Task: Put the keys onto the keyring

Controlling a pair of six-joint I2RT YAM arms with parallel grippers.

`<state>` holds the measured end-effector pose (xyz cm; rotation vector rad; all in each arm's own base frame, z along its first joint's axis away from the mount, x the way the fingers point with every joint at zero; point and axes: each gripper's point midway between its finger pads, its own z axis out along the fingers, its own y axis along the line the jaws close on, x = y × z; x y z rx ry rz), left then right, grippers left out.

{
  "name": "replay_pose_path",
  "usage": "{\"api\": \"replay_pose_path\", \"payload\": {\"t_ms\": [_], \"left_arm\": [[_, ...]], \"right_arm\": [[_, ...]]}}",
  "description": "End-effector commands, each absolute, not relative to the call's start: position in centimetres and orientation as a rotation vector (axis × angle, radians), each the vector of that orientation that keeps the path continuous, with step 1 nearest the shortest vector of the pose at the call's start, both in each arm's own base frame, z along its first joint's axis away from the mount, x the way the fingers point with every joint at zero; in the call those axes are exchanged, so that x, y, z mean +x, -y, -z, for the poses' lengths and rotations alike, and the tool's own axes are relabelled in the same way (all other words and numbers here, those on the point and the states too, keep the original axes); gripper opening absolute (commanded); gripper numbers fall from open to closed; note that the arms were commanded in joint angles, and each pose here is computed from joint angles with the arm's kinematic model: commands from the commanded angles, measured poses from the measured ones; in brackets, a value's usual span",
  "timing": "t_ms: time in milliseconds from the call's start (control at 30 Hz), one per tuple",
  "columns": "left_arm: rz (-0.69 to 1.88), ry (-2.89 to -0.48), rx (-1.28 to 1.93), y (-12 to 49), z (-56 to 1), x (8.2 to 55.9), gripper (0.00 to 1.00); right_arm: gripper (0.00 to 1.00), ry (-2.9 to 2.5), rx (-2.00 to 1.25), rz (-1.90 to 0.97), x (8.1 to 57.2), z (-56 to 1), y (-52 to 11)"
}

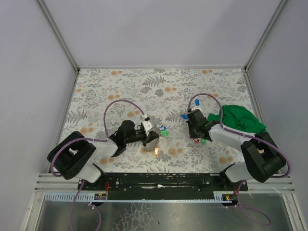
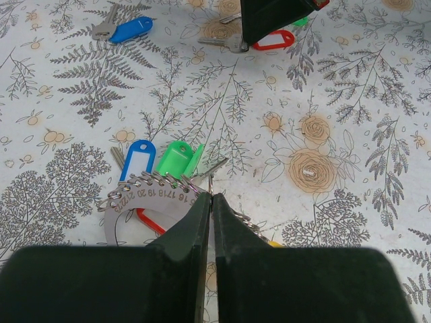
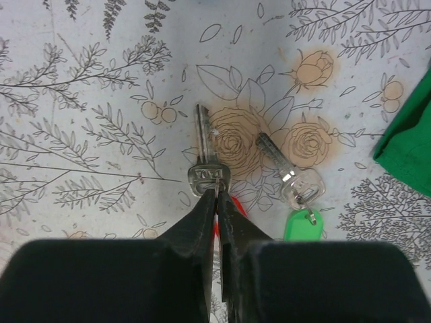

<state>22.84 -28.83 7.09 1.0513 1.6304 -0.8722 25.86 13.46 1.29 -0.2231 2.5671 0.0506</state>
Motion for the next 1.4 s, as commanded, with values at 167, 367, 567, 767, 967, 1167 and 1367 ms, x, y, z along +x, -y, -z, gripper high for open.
{"api": "replay_pose_path", "payload": {"t_ms": [167, 367, 567, 767, 967, 1167, 1367], "left_arm": [[0.864, -1.547, 1.052, 29.8, -9.4, 23.6, 0.0], [0.867, -1.547, 1.053, 29.9, -9.4, 23.5, 0.0], [0.871, -1.549, 1.054, 30.0, -9.5, 23.5, 0.0], [0.874, -1.548, 1.06, 30.1, -9.6, 23.4, 0.0], [0.873, -1.545, 1.058, 30.1, -9.7, 23.3, 0.0], [0.864, -1.549, 1.059, 30.0, -9.7, 23.3, 0.0], [0.866, -1.544, 1.064, 30.1, -9.8, 23.0, 0.0]], "right_arm": [[0.0, -2.538, -0.145, -0.252, 26.5, -3.9, -16.4], [0.0, -2.563, -0.197, -0.21, 25.8, -4.6, -17.1], [0.0, -2.649, -0.239, -0.154, 23.2, -6.6, -16.5], [0.0, -2.822, -0.246, -0.123, 18.9, -7.9, -14.9], [0.0, -2.901, -0.269, -0.043, 17.8, -7.4, -14.0], [0.0, -2.931, -0.384, -0.063, 20.3, -5.3, -16.6], [0.03, -2.944, -0.469, 0.035, 23.9, -2.7, -18.1]]}}
